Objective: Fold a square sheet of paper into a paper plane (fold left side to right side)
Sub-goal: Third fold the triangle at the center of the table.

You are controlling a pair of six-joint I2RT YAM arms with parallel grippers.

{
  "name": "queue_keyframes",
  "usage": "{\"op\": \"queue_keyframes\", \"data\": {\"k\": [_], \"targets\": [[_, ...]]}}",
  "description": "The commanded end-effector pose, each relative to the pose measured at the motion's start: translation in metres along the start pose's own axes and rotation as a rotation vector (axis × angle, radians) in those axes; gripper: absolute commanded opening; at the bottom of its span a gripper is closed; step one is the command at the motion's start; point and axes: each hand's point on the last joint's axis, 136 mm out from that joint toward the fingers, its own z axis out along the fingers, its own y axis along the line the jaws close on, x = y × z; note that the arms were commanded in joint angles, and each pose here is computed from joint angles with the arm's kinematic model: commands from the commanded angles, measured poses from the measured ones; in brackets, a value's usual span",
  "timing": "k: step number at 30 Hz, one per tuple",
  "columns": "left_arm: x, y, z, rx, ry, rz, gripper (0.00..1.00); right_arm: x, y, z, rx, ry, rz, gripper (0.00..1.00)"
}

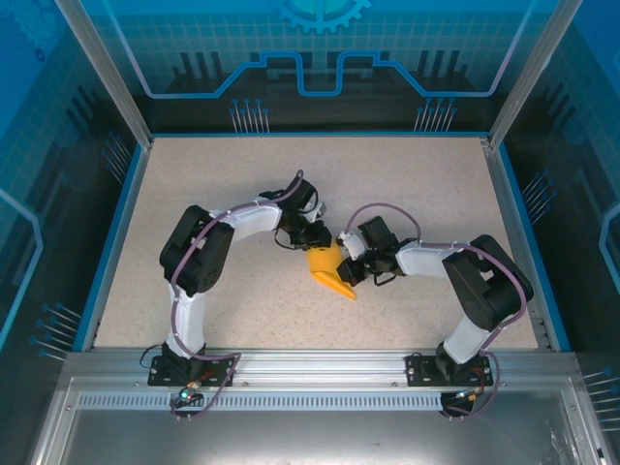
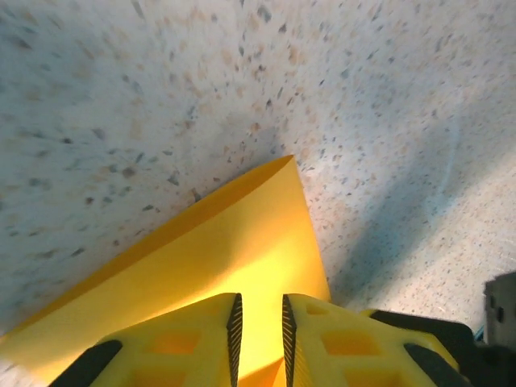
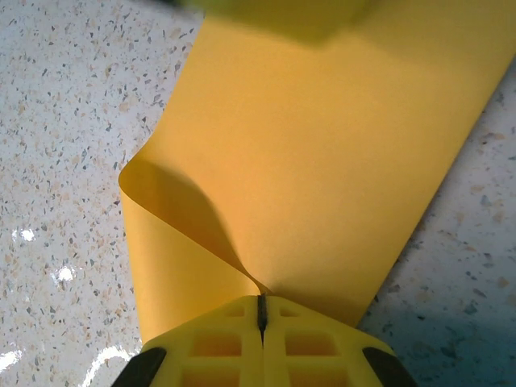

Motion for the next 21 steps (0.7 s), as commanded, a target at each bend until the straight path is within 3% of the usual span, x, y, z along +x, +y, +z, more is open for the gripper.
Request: {"op": "queue_keyframes", "data": {"k": [1, 4, 9, 21], "targets": [[-0.003, -0.011, -0.033, -0.005, -0.061, 0.032, 0.20, 0.032, -0.007, 0.006, 0.017, 0.117, 0.064, 0.00], [0.013, -0.015, -0.036, 0.051, -0.061, 0.008, 0.12, 0.031, -0.007, 0.006, 0.019, 0.117, 0.061, 0.00], [0.048, -0.029, -0.026, 0.173, 0.001, -0.009, 0.06, 0.031, -0.007, 0.008, 0.020, 0.125, 0.056, 0.00], [0.079, -0.019, 0.011, 0.191, 0.066, -0.062, 0.04, 0.032, -0.006, 0.010, 0.025, 0.135, 0.050, 0.00]]}}
